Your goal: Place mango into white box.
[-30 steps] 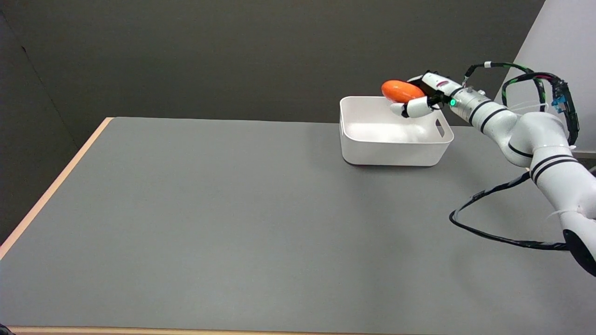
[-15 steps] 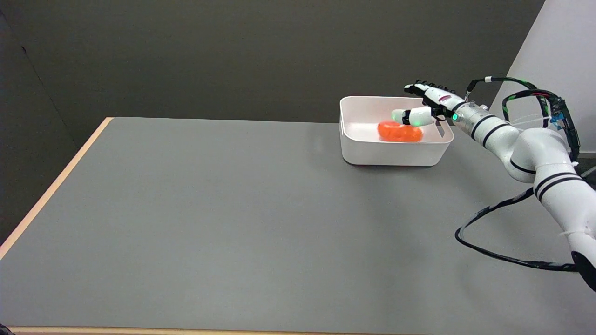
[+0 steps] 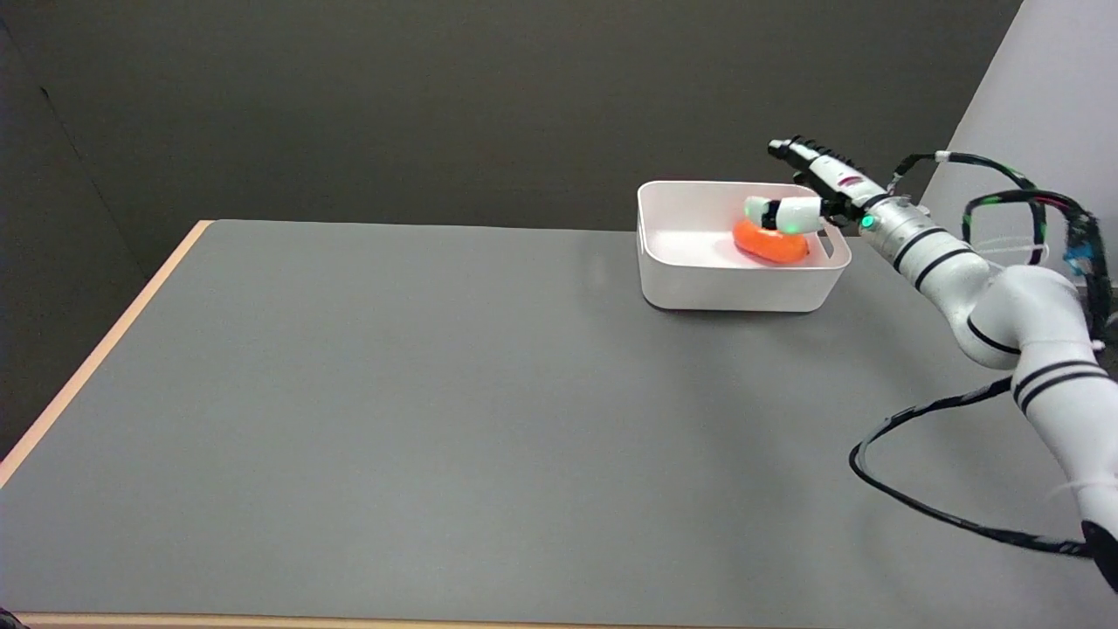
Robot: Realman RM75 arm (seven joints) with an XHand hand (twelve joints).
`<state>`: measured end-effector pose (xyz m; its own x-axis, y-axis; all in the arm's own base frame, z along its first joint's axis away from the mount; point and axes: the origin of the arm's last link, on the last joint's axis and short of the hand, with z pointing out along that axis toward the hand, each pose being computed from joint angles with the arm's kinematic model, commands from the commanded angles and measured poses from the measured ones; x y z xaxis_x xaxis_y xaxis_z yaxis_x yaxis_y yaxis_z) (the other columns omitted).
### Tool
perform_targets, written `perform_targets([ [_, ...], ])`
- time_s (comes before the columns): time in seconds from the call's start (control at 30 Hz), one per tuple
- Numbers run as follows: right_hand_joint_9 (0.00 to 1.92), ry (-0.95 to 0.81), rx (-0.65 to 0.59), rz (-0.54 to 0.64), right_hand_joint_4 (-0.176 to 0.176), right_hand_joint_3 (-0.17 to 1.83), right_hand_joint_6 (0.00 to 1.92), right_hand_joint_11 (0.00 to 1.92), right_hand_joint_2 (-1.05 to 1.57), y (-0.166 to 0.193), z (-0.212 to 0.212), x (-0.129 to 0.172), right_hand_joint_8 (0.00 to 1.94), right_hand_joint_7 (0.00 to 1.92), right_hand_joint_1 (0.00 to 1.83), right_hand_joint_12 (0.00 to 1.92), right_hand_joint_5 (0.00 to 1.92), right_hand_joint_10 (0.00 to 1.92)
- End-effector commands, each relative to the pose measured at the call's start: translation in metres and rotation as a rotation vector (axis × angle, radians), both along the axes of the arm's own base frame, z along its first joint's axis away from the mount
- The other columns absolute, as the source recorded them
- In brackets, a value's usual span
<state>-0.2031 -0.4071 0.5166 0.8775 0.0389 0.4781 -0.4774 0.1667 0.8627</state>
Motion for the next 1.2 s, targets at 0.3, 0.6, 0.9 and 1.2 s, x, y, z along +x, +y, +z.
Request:
perform_targets([
  [0.3, 0.42, -1.072, 0.039, 0.911, -0.033, 0.88, 0.59, 0.26, 0.73, 0.199, -0.036, -0.038, 0.61, 0.46, 0.49, 1.55, 0.26, 1.00],
  [0.6, 0.73, -1.082, 0.049, 0.965, -0.067, 0.37, 1.66, 0.00, 1.19, 0.227, -0.066, -0.069, 1.28, 0.68, 0.89, 1.92, 0.54, 1.39],
  [0.9, 0.80, -1.107, 0.098, 0.940, -0.130, 0.58, 1.66, 0.00, 1.06, 0.229, -0.086, -0.085, 1.67, 0.69, 0.98, 1.92, 0.63, 1.78],
  [1.2, 0.79, -1.111, 0.128, 0.949, -0.133, 0.62, 1.67, 0.00, 1.04, 0.220, -0.087, -0.079, 1.75, 0.66, 0.99, 1.92, 0.63, 1.86],
])
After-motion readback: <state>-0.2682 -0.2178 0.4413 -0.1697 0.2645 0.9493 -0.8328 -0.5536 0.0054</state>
